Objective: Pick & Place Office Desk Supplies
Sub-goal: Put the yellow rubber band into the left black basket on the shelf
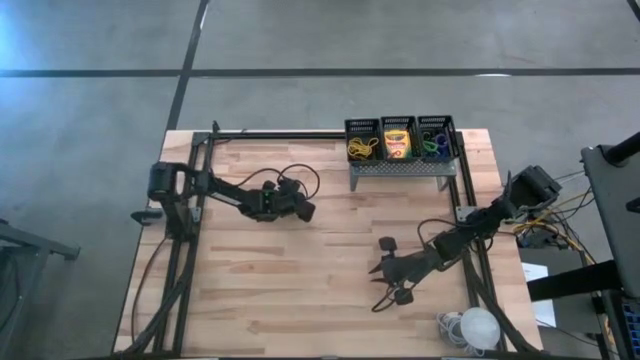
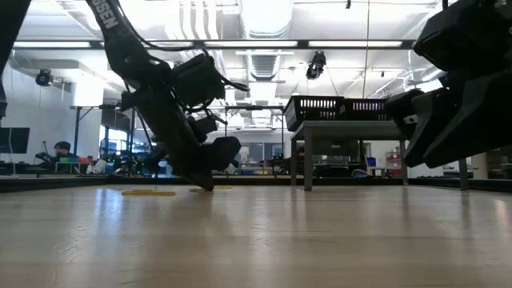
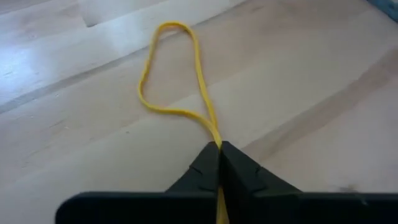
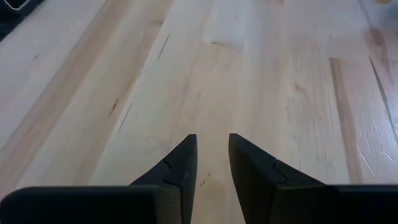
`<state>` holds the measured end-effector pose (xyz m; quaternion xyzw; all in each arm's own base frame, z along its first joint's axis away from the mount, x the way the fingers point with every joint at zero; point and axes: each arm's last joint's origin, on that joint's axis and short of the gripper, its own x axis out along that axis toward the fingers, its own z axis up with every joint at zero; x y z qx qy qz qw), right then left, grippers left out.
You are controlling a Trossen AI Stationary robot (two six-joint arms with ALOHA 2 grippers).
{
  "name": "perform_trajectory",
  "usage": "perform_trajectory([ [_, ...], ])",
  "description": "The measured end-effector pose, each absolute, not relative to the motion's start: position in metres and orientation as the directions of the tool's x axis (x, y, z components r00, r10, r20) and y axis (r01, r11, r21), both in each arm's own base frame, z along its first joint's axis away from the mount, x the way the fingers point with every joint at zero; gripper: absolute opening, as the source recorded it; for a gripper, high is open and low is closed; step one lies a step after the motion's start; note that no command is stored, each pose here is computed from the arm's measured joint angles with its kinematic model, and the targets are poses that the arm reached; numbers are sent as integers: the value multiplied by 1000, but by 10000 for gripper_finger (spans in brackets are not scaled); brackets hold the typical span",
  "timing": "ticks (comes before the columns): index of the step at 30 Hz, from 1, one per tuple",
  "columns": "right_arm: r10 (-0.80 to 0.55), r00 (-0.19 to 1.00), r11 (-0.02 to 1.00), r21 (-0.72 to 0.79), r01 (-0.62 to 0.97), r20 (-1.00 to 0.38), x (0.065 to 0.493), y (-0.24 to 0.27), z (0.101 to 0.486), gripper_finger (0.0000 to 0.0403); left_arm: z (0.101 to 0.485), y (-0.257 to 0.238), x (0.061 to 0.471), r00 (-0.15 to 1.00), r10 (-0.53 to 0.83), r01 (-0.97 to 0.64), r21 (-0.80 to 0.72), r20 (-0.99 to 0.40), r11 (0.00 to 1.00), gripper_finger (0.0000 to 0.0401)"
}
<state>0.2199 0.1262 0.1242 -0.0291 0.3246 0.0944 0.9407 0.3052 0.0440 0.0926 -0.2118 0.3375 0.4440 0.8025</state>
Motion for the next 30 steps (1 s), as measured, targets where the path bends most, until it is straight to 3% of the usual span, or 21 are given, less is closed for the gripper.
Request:
perform_trajectory([
  [3, 154, 769, 980, -1, -197, -621, 219, 125, 123, 84, 105, 35, 301, 406, 516, -814, -42, -754, 579, 8],
  [10, 128, 760, 983, -22, -184, -637, 216, 123, 115, 75, 157, 1, 296, 594, 406, -674, -155, -694, 722, 4],
  [19, 96, 766, 983, -61, -174, -635, 221, 125, 102, 68, 232, -55, 321, 843, 307, -441, -240, -442, 865, 3],
  [25, 106, 743, 988, -11, -152, -661, 217, 132, 88, 72, 285, -73, 360, 882, 339, -397, -128, -327, 909, 2],
  [30, 94, 746, 989, -27, -148, -659, 215, 141, 84, 67, 315, -47, 402, 850, 426, -448, 1, -310, 894, 2],
])
